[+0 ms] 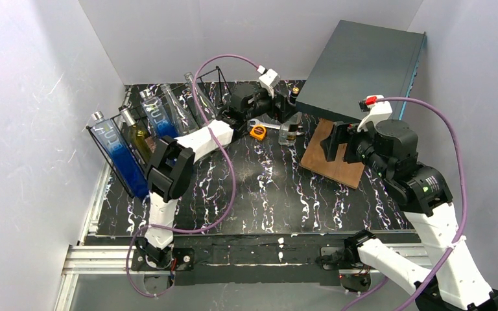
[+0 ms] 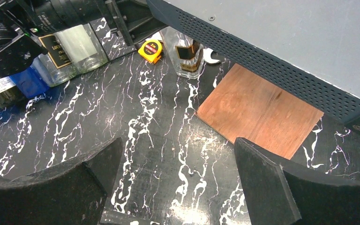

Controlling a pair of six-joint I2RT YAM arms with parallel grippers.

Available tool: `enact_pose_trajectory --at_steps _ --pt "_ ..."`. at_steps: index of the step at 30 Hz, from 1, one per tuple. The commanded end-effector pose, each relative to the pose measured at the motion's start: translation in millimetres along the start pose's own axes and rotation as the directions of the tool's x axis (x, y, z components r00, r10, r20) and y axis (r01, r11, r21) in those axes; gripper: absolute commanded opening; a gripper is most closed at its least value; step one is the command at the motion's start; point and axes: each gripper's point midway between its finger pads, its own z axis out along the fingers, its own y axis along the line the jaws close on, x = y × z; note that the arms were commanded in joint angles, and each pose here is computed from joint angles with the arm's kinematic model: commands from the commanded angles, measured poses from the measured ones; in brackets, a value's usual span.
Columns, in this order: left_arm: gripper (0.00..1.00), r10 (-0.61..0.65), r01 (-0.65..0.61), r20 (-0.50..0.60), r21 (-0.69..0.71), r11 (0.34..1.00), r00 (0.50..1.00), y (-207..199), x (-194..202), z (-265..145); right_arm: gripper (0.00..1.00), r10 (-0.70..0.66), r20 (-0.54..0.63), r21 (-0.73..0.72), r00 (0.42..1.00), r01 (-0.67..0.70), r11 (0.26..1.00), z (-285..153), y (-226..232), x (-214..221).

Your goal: Put the wine bottle on the wine rack

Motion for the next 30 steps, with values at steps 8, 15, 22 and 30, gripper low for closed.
enact_pose_trajectory --at_steps 8,15,22,30 --pt "0.58 0.052 -0.042 0.069 -0.143 0.989 0.996 24.4 -13.1 21.0 0.98 0.005 0.027 0.021 1.000 -0.006 1.000 -12.0 -6.0 -0.8" --pt "0.23 0.052 -0.035 0.083 -0.193 0.981 0.995 30.1 -19.3 16.3 0.98 0.003 0.020 0.024 1.000 -0.003 1.000 -11.8 -6.9 2.3" --pt "0.00 0.082 -0.052 0.112 -0.245 0.968 0.990 24.4 -45.5 -10.8 0.98 0.010 0.018 0.024 1.000 -0.011 1.000 -13.6 -8.6 9.3" --pt "0.00 0.145 -0.095 0.156 -0.290 0.952 0.977 14.8 -87.1 -38.6 0.98 0.013 0.006 0.018 1.000 -0.013 1.000 -12.5 -8.6 17.2"
